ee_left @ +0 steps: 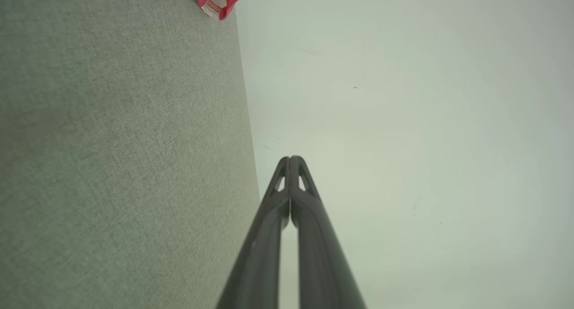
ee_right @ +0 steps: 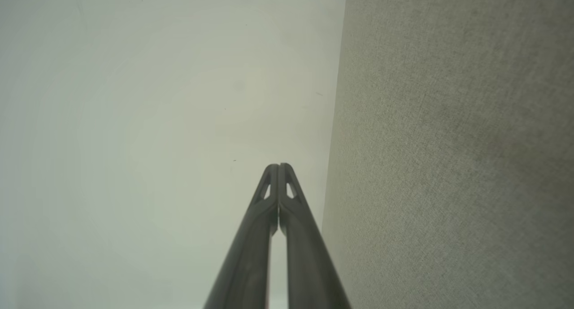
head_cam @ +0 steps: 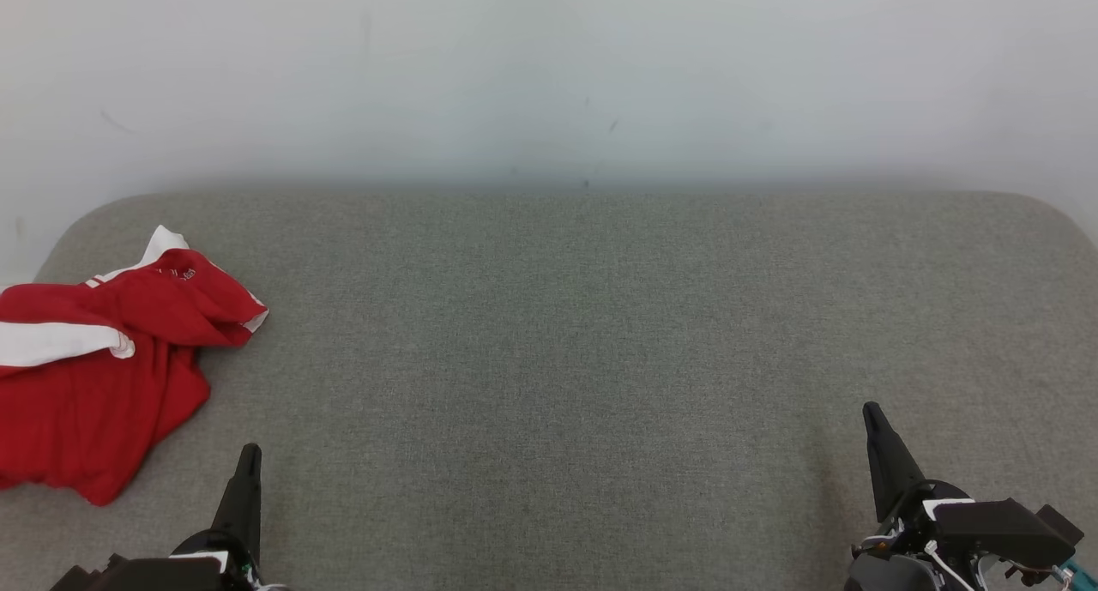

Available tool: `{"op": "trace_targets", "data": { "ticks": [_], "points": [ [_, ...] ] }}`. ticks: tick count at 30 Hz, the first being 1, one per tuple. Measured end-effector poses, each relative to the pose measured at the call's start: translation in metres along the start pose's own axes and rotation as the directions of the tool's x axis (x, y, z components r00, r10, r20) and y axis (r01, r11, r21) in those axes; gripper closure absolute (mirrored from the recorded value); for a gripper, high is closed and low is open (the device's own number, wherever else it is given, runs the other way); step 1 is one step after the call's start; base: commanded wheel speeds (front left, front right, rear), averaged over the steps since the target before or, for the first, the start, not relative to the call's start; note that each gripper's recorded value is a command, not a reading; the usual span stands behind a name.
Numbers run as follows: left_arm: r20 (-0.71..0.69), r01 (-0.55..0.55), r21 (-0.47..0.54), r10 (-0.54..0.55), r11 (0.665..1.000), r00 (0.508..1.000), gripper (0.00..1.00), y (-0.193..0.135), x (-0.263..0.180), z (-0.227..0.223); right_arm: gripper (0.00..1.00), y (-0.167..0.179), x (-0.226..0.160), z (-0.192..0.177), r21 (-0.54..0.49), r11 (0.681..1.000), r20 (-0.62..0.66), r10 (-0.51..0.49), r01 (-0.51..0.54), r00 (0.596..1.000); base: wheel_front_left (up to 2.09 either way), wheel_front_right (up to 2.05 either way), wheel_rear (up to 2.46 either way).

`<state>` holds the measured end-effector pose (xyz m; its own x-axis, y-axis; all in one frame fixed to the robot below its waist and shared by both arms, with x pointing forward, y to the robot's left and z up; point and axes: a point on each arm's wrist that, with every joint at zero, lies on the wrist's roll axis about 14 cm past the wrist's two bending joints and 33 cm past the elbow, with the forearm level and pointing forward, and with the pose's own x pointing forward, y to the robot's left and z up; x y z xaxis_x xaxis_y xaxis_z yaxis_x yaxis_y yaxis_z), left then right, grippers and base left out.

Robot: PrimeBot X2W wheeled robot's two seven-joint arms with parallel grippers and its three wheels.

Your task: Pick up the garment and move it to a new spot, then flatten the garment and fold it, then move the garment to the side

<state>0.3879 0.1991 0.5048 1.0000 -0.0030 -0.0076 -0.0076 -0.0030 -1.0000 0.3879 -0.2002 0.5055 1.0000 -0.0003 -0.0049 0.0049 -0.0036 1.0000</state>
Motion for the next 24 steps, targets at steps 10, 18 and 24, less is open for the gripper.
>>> {"op": "trace_targets", "data": {
  "ticks": [10, 18, 24],
  "points": [
    [0.000, 0.000, 0.000, 0.000, 1.000, 1.000, 1.00, 0.000, 0.000, 0.000, 1.00, 0.000, 0.000, 0.000, 0.000, 1.000, 0.000, 0.000, 0.000, 1.000, 0.00, 0.00, 0.00],
    [-0.002, -0.039, -0.007, 0.039, 0.999, 0.999, 0.00, 0.013, -0.005, -0.002, 0.00, -0.014, -0.005, 0.000, 0.005, 0.999, 0.002, -0.041, 0.041, 0.999, 0.00, 0.00, 0.00],
    [0.014, -0.077, 0.011, 0.077, 0.997, 0.997, 0.00, 0.026, -0.011, -0.002, 0.00, -0.024, -0.011, -0.002, -0.023, 0.997, 0.003, -0.072, 0.072, 0.997, 0.00, 0.00, 0.00]
  ]
}}
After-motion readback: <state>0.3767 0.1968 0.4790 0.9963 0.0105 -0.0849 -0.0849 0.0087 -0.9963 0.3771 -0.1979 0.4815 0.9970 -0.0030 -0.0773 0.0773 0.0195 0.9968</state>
